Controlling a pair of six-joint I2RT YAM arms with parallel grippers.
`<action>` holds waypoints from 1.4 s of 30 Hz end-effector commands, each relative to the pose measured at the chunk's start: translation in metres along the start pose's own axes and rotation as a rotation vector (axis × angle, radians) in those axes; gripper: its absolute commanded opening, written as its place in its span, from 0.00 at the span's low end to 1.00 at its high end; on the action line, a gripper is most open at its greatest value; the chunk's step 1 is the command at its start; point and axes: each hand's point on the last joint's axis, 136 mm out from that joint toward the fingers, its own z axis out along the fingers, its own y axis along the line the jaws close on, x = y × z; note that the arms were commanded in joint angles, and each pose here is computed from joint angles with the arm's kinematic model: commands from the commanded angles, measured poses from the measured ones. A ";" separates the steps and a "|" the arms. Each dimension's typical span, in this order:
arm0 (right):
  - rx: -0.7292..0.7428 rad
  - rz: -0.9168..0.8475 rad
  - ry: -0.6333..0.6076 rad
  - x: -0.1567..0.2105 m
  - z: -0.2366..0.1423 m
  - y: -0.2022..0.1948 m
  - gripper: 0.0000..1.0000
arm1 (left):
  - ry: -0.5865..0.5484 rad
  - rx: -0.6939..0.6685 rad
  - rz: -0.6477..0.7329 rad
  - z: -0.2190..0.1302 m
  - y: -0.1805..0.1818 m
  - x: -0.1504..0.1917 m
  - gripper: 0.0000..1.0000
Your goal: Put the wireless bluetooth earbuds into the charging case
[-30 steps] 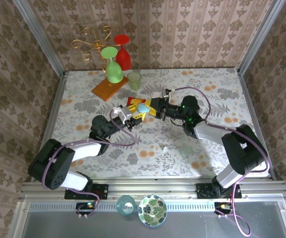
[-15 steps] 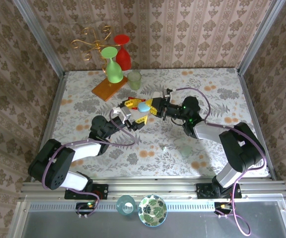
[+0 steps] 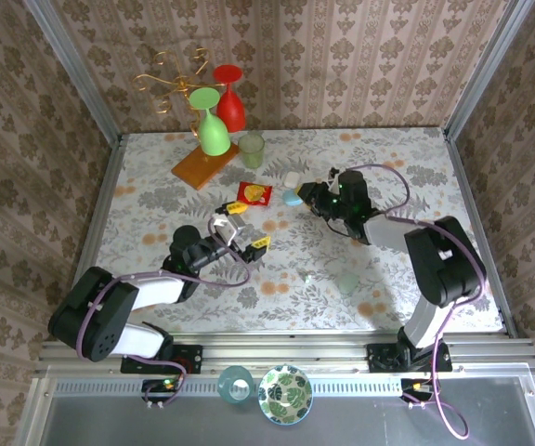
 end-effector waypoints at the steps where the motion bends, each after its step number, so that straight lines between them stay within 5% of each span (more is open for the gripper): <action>1: 0.141 -0.082 -0.067 -0.020 0.012 -0.029 0.17 | 0.037 -0.008 0.025 -0.002 0.000 0.009 1.00; 12: 0.310 -0.117 -0.070 -0.027 0.032 -0.079 0.22 | 0.046 0.004 0.014 0.002 -0.003 0.014 1.00; 17: 0.361 -0.191 -0.086 -0.033 0.018 -0.078 0.45 | 0.039 0.015 0.012 0.006 -0.006 0.011 1.00; 24: 0.539 -0.361 -0.126 -0.031 -0.051 -0.080 0.73 | 0.061 0.032 0.044 0.010 -0.010 0.012 1.00; 33: 0.810 -0.474 -0.110 0.034 -0.166 -0.102 0.79 | 0.066 0.082 0.067 0.019 -0.017 0.008 1.00; 42: 0.913 -0.261 0.062 0.098 -0.212 -0.146 0.75 | 0.074 0.135 0.090 0.031 -0.030 0.007 1.00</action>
